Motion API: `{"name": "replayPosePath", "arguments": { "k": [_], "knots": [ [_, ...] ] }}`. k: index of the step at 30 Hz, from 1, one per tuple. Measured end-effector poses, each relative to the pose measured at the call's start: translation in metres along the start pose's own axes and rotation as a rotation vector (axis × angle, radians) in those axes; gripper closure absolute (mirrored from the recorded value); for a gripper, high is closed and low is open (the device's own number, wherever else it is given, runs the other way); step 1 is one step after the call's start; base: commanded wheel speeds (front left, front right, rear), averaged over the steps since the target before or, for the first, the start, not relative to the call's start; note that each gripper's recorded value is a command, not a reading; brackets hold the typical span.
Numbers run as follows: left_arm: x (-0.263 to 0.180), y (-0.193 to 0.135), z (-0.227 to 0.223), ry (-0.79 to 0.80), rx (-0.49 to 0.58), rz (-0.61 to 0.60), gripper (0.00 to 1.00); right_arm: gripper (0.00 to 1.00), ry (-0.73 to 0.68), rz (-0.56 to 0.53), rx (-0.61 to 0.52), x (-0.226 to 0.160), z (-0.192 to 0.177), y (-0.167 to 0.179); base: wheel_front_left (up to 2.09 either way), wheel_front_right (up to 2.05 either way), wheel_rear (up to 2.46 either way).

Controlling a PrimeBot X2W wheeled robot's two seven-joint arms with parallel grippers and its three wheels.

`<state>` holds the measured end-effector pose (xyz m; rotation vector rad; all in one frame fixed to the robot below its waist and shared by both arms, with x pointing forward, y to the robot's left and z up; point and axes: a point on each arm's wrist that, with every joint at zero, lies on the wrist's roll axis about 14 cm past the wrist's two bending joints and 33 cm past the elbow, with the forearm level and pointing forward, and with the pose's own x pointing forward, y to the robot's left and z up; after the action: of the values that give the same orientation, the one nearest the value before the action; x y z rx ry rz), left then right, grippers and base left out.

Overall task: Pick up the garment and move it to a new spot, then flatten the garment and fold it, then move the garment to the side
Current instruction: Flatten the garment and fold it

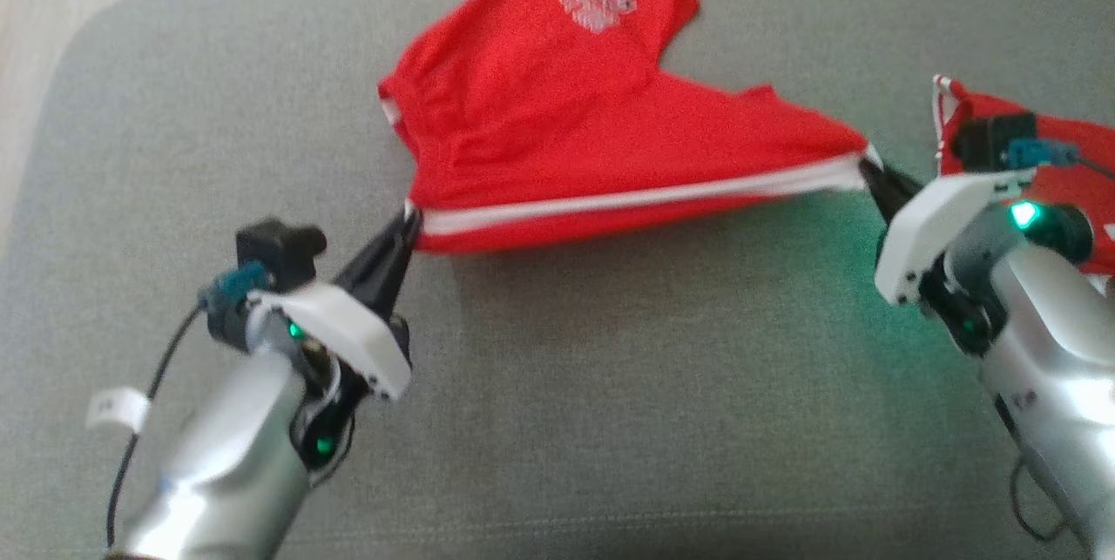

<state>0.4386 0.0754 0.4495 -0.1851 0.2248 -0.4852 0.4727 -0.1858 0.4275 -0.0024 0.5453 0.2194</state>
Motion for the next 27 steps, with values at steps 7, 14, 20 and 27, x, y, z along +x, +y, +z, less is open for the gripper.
{"name": "replayPosePath", "arguments": {
  "k": [7, 14, 20, 27],
  "knots": [
    [-0.031, -0.023, -0.017, 0.026, 0.011, -0.044, 1.00, 1.00, 0.101, 0.026, -0.008, -0.033, -0.024, -0.004, 0.00, 0.00, 0.00],
    [-0.068, -0.050, -0.041, 0.074, -0.057, -0.072, 1.00, 1.00, 0.246, 0.060, 0.001, -0.074, -0.066, -0.004, 0.00, 0.00, 0.00],
    [-0.110, -0.089, -0.072, 0.169, -0.089, -0.150, 1.00, 1.00, 0.389, 0.085, 0.009, -0.114, -0.102, -0.010, 0.00, 0.00, 0.00],
    [-0.115, -0.092, -0.045, 0.092, -0.097, -0.135, 1.00, 1.00, 0.352, 0.105, 0.016, -0.119, -0.075, -0.015, 0.00, 0.00, 0.00]
  ]
}}
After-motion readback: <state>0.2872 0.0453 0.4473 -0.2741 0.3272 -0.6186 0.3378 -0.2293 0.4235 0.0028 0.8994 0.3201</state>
